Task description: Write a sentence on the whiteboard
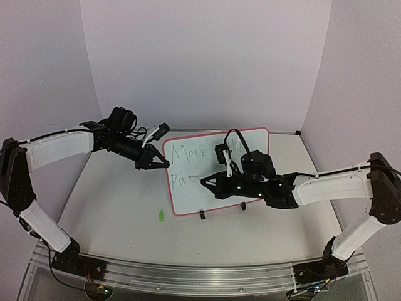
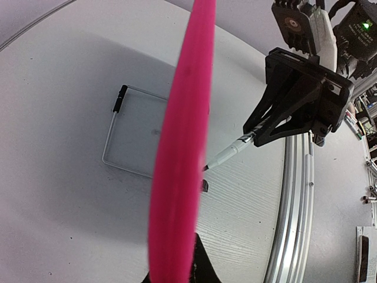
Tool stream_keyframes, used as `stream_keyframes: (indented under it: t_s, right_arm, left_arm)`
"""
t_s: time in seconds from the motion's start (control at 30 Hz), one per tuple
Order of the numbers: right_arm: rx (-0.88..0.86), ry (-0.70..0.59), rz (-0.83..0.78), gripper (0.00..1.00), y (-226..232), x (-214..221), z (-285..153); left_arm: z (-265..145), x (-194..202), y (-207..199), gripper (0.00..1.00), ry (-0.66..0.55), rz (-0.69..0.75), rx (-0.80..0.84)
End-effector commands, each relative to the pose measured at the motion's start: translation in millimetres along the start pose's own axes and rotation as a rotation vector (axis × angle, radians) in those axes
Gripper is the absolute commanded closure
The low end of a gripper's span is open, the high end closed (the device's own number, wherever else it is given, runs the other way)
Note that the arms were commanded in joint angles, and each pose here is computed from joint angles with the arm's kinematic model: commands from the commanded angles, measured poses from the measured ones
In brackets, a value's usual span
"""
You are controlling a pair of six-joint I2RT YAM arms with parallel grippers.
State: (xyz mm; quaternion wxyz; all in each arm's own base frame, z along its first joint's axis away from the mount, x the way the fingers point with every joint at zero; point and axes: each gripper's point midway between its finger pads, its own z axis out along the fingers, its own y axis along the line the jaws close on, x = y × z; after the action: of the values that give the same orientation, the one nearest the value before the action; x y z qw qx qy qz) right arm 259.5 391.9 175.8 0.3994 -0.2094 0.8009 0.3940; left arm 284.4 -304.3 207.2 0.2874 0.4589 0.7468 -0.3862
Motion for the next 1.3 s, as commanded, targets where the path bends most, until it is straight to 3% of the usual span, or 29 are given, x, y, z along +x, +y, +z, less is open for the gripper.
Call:
stream_keyframes:
  t_s: [0.0, 0.43, 0.93, 1.27]
  right_arm:
    - [0.010, -0.060, 0.006, 1.00, 1.2, -21.6, 3.2]
    - [0.005, -0.013, -0.001, 1.00, -1.4, -8.9, 15.1]
    - [0.080, -0.026, 0.012, 1.00, -16.4, -5.1, -4.6]
    - [0.076, 0.042, 0.017, 1.00, -20.2, 15.3, 1.0]
  left_arm:
    - [1.5, 8.1, 8.5, 1.00, 0.032, 0.020, -0.055]
    - [2.5, 9.0, 9.3, 1.00, 0.035, 0.019, -0.055]
    - [3.9, 10.0, 9.6, 1.00, 0.037, 0.015, -0.050]
    - [3.2, 9.1, 8.6, 1.00, 0.035, 0.017, -0.049]
